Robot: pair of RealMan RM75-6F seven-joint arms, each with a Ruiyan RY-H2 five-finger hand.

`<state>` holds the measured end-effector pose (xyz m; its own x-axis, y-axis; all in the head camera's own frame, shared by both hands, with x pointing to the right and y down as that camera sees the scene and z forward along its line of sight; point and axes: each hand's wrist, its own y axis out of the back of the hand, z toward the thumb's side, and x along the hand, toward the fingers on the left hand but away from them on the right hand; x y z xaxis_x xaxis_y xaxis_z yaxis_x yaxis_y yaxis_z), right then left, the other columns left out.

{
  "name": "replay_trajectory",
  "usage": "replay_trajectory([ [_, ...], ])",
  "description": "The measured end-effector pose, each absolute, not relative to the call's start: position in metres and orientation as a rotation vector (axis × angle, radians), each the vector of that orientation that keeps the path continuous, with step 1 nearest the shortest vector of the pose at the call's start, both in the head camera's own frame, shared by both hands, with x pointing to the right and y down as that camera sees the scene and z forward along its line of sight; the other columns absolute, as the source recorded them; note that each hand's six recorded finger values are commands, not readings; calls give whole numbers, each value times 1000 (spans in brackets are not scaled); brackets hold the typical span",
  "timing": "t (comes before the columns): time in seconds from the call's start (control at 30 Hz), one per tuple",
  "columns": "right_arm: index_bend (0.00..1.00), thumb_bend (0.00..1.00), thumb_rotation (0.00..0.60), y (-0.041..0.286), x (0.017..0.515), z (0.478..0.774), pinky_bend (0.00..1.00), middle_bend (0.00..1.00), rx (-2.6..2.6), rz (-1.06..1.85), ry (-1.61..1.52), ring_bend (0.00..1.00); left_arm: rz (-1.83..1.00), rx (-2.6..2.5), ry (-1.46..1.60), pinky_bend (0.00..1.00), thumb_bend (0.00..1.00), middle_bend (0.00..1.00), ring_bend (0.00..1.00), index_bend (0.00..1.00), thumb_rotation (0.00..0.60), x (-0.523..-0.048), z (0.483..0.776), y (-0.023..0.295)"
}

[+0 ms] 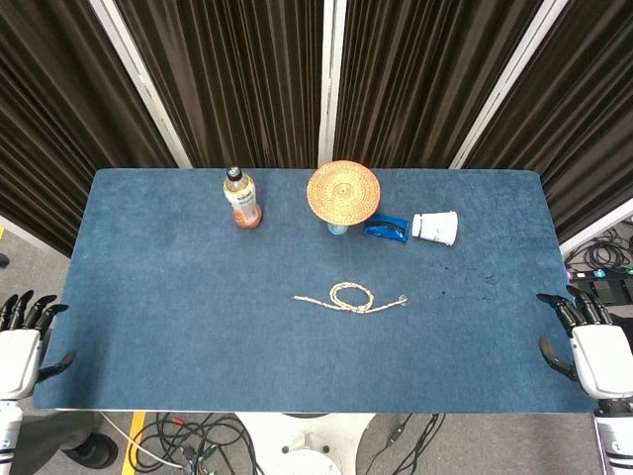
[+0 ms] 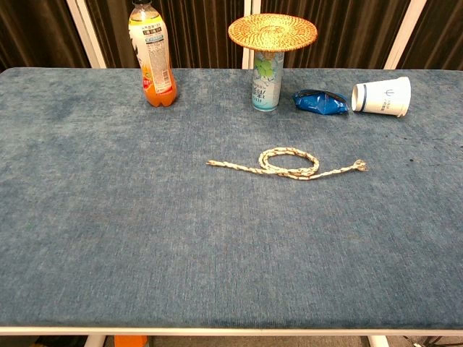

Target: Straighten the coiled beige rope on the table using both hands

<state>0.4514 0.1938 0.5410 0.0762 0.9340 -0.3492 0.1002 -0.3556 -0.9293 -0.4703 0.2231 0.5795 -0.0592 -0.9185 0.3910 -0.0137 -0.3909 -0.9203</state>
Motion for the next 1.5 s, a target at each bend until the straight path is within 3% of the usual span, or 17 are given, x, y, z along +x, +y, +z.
replay_trajectory([
  [0.5, 200, 321, 600, 170, 420, 563, 118, 263, -1691, 1335, -924, 86, -1534, -1495, 1040, 0, 145, 150, 38, 253, 600, -467, 585, 218],
  [0.8, 414, 299, 600, 122, 343, 630, 118, 267, -1850, 1272, -692, 86, -1540, -1507, 1034, 0, 145, 151, 38, 253, 600, -467, 589, 216],
  [0.93, 447, 294, 600, 105, 307, 665, 87, 267, -1872, 1249, -630, 73, -1543, -1509, 1030, 0, 145, 150, 38, 253, 600, -468, 590, 215],
  [1.03, 458, 282, 600, 104, 292, 686, 1, 264, -1856, 1251, -593, 18, -1547, -1513, 1027, 0, 145, 150, 38, 253, 600, -469, 591, 215],
  [1.5, 498, 272, 600, 121, 269, 729, 0, 264, -1804, 1261, -551, 0, -1561, -1518, 1045, 0, 145, 150, 38, 253, 600, -474, 594, 220],
])
